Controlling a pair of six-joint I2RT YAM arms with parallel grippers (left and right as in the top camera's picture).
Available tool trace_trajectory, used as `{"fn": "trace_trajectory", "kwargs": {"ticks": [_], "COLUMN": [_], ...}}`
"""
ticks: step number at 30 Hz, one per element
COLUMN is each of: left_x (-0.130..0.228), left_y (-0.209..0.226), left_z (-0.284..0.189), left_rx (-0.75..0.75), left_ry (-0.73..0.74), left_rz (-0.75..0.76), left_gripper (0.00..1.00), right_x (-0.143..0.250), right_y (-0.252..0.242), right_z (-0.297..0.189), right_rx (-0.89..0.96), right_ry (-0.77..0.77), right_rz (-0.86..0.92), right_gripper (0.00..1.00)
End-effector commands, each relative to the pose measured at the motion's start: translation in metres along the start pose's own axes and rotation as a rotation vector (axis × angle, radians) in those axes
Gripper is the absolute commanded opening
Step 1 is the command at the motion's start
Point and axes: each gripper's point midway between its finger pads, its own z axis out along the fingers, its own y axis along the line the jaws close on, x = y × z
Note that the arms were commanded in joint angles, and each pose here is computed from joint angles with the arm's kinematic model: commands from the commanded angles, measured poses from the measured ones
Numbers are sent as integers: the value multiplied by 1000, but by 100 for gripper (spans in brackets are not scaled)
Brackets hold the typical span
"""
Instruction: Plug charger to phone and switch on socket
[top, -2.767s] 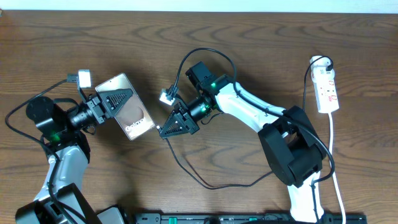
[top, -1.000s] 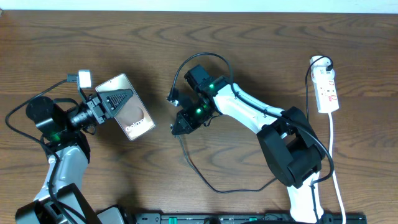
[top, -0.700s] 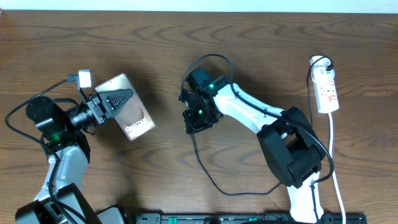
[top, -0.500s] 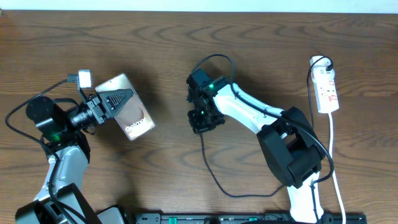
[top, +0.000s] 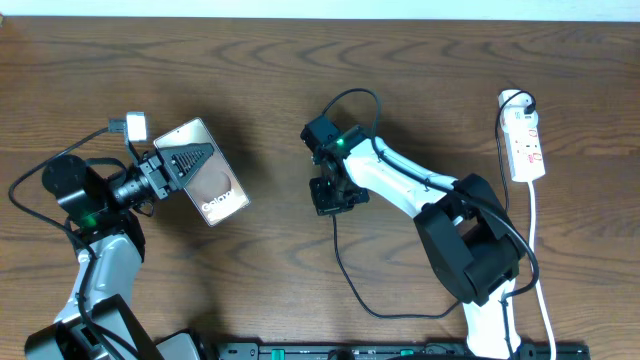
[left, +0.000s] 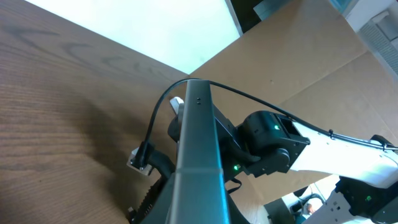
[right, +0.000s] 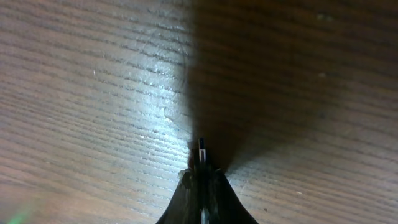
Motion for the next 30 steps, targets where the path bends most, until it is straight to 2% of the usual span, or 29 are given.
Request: {"fn": "trace_trajectory", "kwargs": {"ticks": [1, 30], "left_x": [-2, -2], "left_y": [-6, -6], "left_z": [-1, -1], "left_rx": [15, 15], "left_ry": [14, 14], "left_rz": [29, 33], "left_gripper": [7, 7], "right_x": [17, 42], "right_y": [-14, -36], "right_z": [18, 38], "right_rx": [63, 129], "right_ry": [43, 88], "right_rz": [30, 122], "right_gripper": [1, 1]}}
